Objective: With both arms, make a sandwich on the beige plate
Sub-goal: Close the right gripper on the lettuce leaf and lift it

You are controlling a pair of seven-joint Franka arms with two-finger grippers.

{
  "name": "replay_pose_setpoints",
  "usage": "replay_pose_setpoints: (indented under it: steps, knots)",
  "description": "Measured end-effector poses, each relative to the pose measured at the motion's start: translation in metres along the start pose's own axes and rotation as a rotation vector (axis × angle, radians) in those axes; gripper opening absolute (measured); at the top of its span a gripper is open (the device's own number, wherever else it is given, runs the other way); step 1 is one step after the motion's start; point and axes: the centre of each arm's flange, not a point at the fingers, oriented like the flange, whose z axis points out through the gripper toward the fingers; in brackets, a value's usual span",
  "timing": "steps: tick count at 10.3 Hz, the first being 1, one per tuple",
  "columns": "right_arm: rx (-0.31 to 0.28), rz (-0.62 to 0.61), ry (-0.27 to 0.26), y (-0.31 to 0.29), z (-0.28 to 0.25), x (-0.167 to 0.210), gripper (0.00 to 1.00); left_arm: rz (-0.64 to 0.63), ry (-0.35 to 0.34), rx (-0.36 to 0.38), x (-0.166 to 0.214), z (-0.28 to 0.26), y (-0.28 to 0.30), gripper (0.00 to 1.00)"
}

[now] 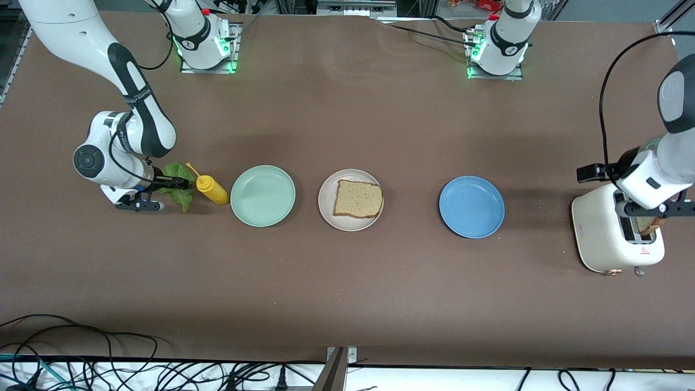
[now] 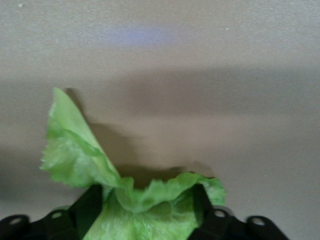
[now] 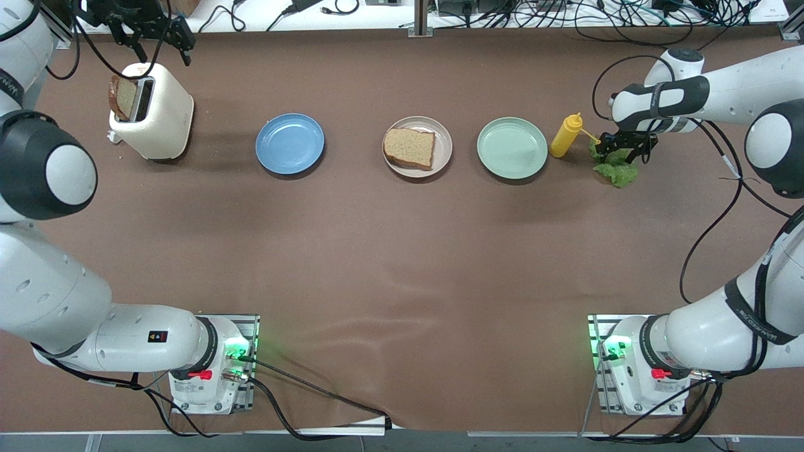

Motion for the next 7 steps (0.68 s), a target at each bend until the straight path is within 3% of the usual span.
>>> replay_pose_setpoints:
  steps: [3,4,7]
  knots:
    - [0.0,0.005,0.012,0.003,-0.006,0.003,0.3,0.002,0.038,-0.018,-0.027,-0.024,0.001,1.0]
    - [0.0,0.003,0.012,0.002,-0.007,0.003,0.2,0.009,0.05,-0.035,-0.035,-0.034,0.007,1.0]
    - [0.0,-0.001,0.025,0.001,-0.013,0.007,0.13,0.03,0.057,-0.042,-0.061,-0.06,0.016,1.0]
